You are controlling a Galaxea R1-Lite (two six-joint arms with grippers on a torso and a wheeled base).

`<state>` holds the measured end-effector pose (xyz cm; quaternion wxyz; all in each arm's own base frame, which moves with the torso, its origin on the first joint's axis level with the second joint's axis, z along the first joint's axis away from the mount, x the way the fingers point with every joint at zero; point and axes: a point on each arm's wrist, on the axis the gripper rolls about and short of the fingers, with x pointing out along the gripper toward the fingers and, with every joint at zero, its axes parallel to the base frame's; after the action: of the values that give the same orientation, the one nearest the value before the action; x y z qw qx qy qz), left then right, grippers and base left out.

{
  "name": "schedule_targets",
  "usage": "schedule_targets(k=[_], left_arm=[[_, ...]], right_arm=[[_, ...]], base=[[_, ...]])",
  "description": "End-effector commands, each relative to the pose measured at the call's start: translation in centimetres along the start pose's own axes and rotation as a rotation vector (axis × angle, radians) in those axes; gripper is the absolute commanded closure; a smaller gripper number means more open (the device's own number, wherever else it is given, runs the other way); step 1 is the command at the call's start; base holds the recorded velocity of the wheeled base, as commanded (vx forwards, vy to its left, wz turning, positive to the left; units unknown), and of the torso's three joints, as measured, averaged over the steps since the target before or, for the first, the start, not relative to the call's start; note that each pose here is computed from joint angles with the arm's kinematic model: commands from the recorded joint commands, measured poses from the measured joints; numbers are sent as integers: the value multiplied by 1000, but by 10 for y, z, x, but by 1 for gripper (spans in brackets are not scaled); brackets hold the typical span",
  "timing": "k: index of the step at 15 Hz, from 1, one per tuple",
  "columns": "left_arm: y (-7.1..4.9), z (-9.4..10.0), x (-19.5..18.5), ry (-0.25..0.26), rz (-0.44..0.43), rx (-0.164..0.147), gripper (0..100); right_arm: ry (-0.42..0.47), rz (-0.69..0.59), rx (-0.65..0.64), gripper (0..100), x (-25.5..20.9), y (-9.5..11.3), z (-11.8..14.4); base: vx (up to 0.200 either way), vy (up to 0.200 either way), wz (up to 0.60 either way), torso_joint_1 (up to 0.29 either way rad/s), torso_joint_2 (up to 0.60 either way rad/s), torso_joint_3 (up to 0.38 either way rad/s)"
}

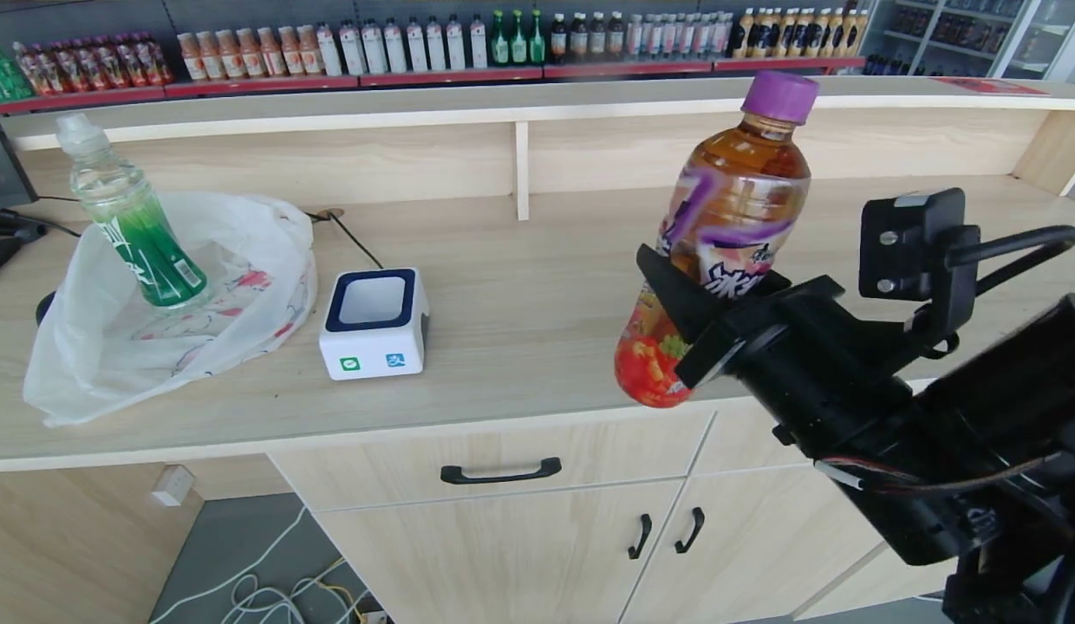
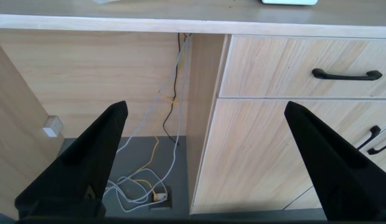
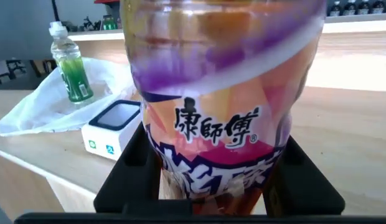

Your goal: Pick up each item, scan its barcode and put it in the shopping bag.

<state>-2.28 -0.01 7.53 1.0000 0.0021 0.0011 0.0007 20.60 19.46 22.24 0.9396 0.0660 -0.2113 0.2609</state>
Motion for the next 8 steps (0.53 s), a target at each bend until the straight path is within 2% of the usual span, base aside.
schedule_targets(k=[1,2,4,8], left_arm=[[0,0,0,-1,0,0,0],[0,0,0,-1,2,0,0],[0,0,0,-1,2,0,0],[0,0,0,-1,2,-1,0]], right_arm=[[-77,-128,13,100,38,-20,-2],[-116,-198,50,100,49,-22,2],[-130,-231,53,100,57,-26,2],[-178,-325,30,100,69,-61,4]], base=[[0,0,0,0,0,0],[0,0,0,0,0,0],[0,0,0,0,0,0],[0,0,0,0,0,0]])
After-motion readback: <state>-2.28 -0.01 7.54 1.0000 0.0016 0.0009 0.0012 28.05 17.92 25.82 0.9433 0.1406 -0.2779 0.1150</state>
